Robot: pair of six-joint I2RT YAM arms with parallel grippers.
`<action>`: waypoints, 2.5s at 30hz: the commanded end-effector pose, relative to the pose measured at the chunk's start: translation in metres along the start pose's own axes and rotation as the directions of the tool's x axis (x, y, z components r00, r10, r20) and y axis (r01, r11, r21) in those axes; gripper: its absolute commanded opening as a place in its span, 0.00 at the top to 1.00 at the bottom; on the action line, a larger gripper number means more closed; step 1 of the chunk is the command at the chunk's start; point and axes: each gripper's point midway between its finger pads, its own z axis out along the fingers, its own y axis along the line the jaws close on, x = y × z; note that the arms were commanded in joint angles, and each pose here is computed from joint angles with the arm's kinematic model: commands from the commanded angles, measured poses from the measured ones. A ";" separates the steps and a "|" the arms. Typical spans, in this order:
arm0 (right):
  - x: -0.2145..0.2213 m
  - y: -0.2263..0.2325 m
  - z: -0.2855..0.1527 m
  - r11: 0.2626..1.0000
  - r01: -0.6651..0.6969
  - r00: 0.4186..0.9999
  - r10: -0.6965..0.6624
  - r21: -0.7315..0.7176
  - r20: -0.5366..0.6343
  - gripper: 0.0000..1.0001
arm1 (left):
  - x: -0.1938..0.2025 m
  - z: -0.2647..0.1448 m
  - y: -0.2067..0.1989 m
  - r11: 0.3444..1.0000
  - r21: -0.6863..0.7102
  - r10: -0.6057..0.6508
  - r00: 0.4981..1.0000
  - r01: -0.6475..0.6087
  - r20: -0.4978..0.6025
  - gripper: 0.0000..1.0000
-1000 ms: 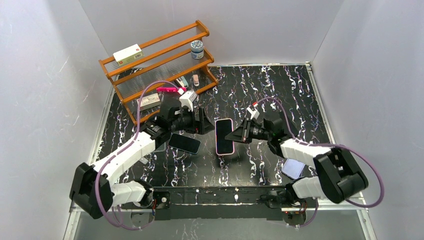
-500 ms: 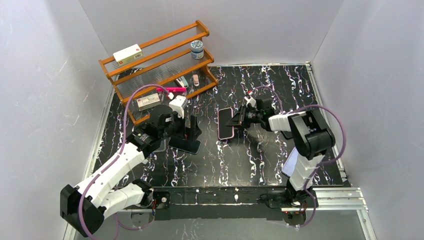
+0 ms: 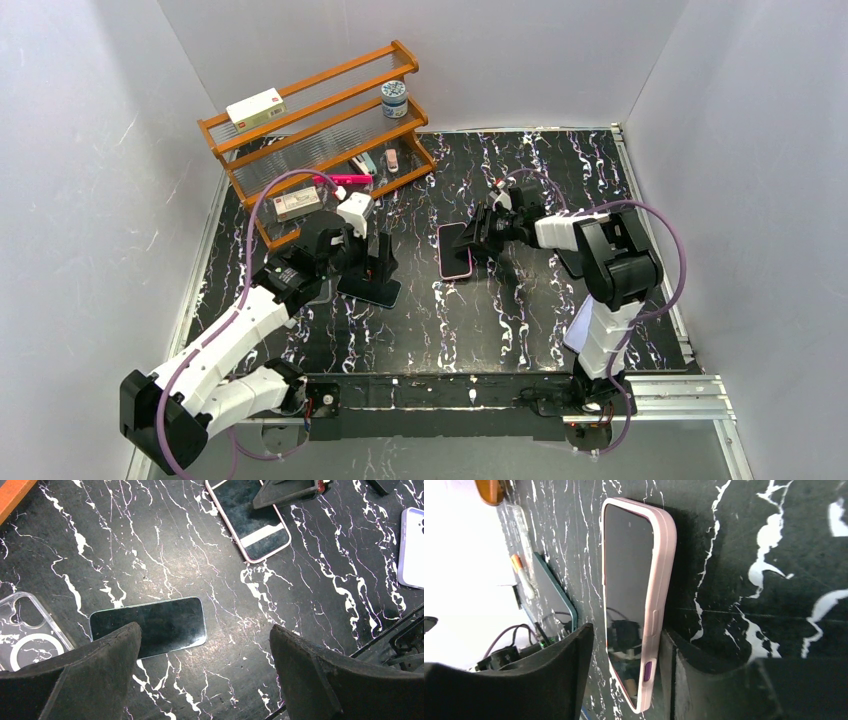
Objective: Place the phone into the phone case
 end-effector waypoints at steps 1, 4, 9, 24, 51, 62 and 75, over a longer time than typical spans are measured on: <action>-0.012 -0.012 -0.017 0.988 -0.007 0.999 -0.002 0.157 0.054 0.39 | 0.000 -0.007 0.007 0.999 -0.038 0.013 1.000 -0.012 0.012 0.02; -0.011 -0.020 -0.033 0.966 -0.045 0.995 0.021 0.256 0.096 0.26 | -0.001 -0.008 0.008 0.999 -0.045 0.013 1.000 -0.012 0.014 0.02; -0.013 -0.025 -0.068 0.899 -0.180 0.972 0.101 0.398 0.211 0.08 | -0.003 -0.011 0.017 0.996 -0.092 0.015 0.999 -0.013 0.028 0.02; 0.042 -0.093 -0.196 0.305 -0.671 0.742 0.281 0.676 0.609 0.07 | -0.004 -0.013 0.020 0.994 -0.109 0.017 0.999 -0.013 0.036 0.02; 0.094 -0.147 -0.252 0.038 -0.774 0.615 0.280 0.631 0.737 0.43 | -0.004 -0.013 0.020 0.994 -0.110 0.021 0.999 -0.017 0.035 0.02; 0.103 -0.159 -0.243 0.056 -0.769 0.621 0.301 0.637 0.724 0.58 | -0.004 -0.013 0.019 0.994 -0.106 0.020 0.999 -0.017 0.034 0.02; 0.096 -0.149 -0.227 0.201 -0.747 0.660 0.340 0.634 0.670 0.95 | -0.004 -0.013 0.019 0.994 -0.106 0.025 0.999 -0.021 0.033 0.02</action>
